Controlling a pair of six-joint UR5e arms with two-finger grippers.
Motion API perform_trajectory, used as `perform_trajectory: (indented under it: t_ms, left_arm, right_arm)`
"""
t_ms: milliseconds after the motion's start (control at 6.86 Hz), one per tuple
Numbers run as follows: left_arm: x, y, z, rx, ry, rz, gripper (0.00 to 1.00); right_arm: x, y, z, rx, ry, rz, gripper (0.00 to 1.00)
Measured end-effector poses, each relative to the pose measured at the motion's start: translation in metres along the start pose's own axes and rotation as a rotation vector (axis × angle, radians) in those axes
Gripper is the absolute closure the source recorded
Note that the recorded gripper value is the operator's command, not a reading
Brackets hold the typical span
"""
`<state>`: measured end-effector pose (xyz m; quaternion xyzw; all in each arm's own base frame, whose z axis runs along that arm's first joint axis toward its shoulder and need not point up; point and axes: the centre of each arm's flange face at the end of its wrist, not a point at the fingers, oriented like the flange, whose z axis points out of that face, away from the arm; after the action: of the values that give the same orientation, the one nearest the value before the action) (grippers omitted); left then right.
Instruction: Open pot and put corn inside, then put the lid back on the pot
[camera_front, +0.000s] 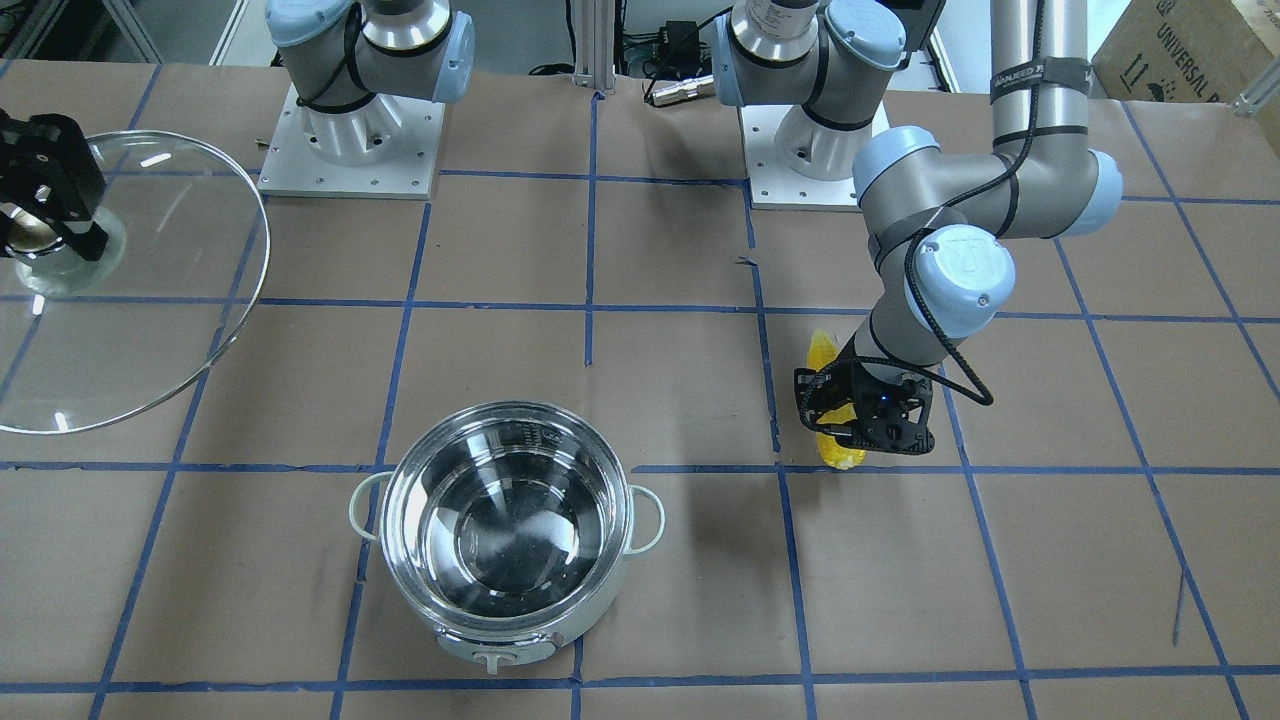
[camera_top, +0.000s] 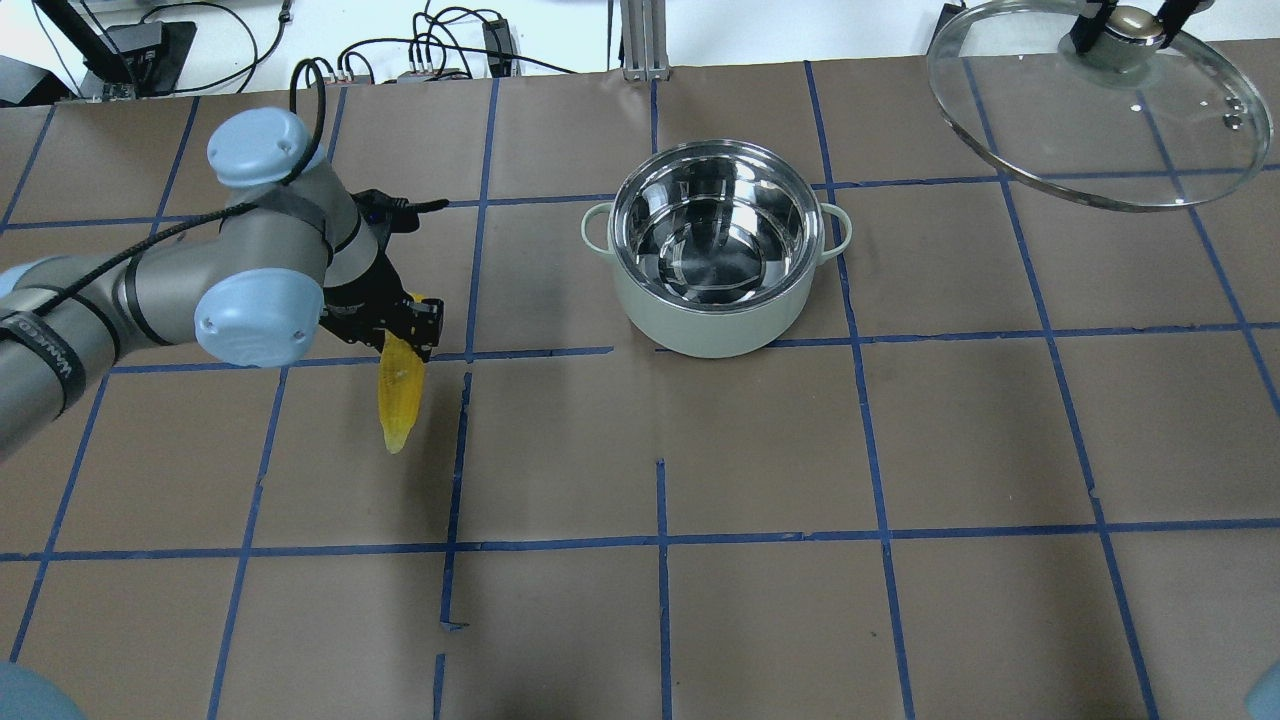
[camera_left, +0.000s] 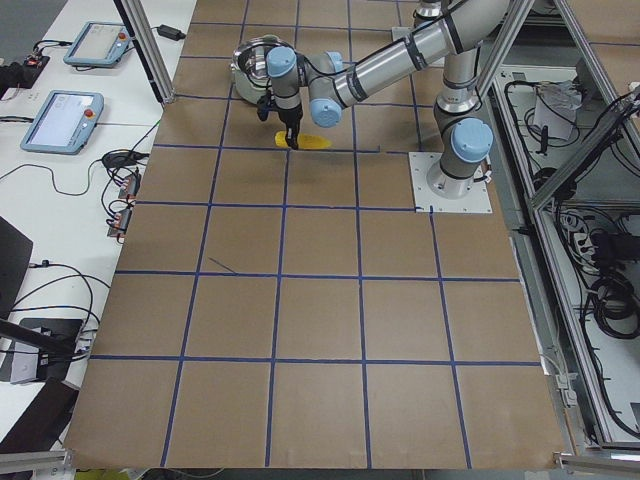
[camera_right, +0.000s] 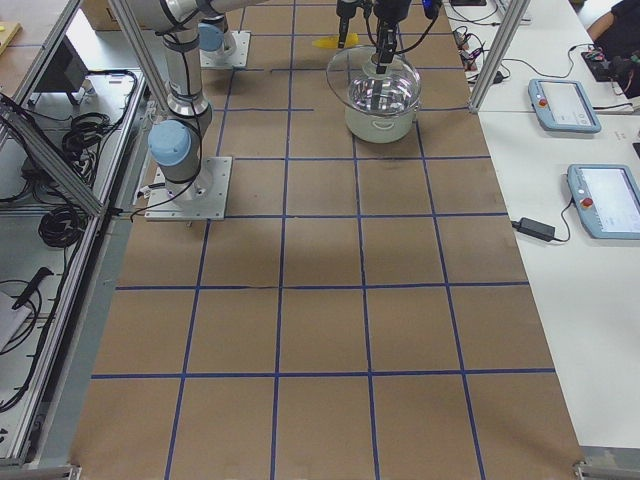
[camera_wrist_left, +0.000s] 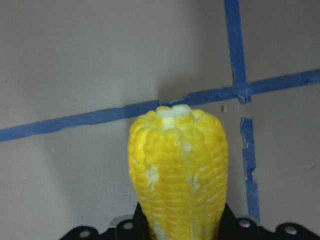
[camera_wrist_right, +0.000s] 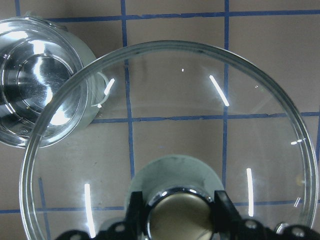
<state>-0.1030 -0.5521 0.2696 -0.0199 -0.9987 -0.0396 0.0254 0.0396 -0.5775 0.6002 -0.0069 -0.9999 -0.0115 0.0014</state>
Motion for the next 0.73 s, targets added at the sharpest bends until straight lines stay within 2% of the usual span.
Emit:
perform_trajectory:
  t_ms: [291, 583, 728]
  left_arm:
    - [0.072, -0.038, -0.058, 0.046, 0.077, -0.071, 0.75]
    - [0.151, -0.071, -0.083, 0.087, 0.134, -0.091, 0.75]
    - [0.194, -0.080, -0.087, 0.100, 0.139, -0.068, 0.75]
  right_arm:
    - [-0.010, -0.028, 0.029, -0.013, -0.002, -0.034, 0.71]
    - [-0.006, -0.059, 0.070, -0.055, -0.004, -0.043, 0.71]
    - [-0.002, -0.070, 0.088, -0.077, -0.004, -0.040, 0.71]
